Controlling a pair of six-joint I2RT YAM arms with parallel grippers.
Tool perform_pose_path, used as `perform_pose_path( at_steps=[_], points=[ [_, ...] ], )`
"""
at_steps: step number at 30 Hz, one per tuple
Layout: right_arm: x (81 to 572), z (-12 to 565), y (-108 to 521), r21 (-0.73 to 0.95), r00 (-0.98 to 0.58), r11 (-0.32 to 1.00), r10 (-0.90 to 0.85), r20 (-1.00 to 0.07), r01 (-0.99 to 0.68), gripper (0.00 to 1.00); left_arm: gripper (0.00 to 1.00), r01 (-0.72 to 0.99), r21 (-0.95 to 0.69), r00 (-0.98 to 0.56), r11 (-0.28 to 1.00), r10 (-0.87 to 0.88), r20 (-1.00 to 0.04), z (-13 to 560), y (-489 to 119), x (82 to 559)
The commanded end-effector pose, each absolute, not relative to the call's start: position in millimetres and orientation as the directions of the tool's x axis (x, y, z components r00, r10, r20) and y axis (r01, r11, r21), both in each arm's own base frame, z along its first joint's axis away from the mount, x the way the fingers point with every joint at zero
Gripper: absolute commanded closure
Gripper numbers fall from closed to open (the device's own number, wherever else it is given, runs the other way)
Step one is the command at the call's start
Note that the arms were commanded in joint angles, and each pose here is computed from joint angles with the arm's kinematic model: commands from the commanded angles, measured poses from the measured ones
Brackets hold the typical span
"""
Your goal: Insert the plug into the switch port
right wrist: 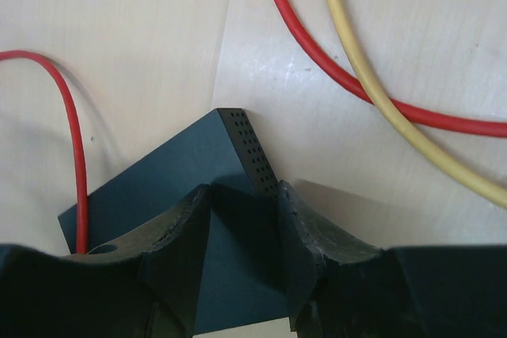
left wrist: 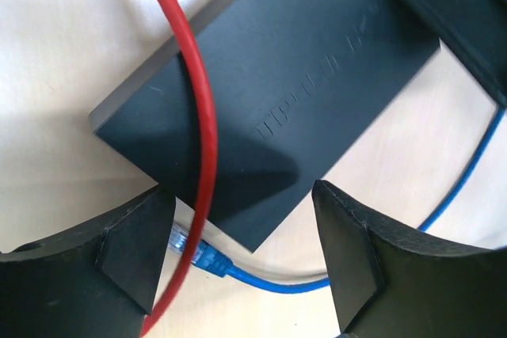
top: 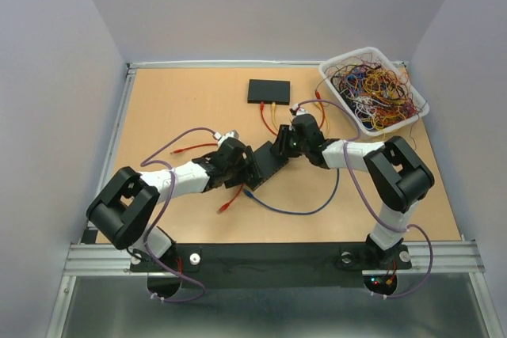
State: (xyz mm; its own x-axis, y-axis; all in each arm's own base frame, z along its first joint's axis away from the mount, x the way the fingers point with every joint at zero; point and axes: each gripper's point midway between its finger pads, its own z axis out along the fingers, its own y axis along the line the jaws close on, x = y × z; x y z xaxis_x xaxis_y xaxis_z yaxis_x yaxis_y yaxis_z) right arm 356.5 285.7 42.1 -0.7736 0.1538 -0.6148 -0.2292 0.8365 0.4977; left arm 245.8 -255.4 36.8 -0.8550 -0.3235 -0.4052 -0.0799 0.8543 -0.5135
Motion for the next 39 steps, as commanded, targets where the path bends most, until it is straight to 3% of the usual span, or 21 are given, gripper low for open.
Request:
perform_pose_path(
  at_steps=[1,10,18,21,22,25,30,39],
  points=[
    [294,22,299,0.545,-0.885,0.809,0.069,-0.460,-0.220,0.57,0.18,-0.068,-0.476,-0.812,0.877,-0.325,-0.485,39,-248,277],
    [288,17,315,0.560,-0.894,0.792,0.041,-0.447,-0.244,0.57,0.18,-0.056,-0.459,-0.802,0.887,-0.314,-0.508,45,-246,302],
    [290,6,314,0.541,-0.896,0.804,0.023,-0.444,-0.248,0.56,0.18,-0.070,-0.452,-0.802,0.889,-0.320,-0.505,43,-235,291],
    [291,10,308,0.520,-0.883,0.815,0.021,-0.470,-0.257,0.47,0.18,-0.082,-0.445,-0.796,0.892,-0.327,-0.509,42,-225,287],
    [291,11,306,0.509,-0.876,0.820,0.019,-0.481,-0.262,0.35,0.18,-0.080,-0.446,-0.798,0.891,-0.325,-0.507,42,-224,285],
    [293,19,301,0.491,-0.864,0.829,0.019,-0.503,-0.268,0.22,0.18,-0.061,-0.447,-0.794,0.892,-0.315,-0.520,49,-221,286],
    [297,32,294,0.446,-0.846,0.849,-0.003,-0.533,-0.284,0.18,0.18,-0.052,-0.428,-0.773,0.902,-0.308,-0.555,74,-217,292],
    [302,55,272,0.353,-0.803,0.894,-0.013,-0.596,-0.277,0.11,0.15,-0.188,-0.339,-0.714,0.922,-0.365,-0.597,105,-165,297]
  ],
)
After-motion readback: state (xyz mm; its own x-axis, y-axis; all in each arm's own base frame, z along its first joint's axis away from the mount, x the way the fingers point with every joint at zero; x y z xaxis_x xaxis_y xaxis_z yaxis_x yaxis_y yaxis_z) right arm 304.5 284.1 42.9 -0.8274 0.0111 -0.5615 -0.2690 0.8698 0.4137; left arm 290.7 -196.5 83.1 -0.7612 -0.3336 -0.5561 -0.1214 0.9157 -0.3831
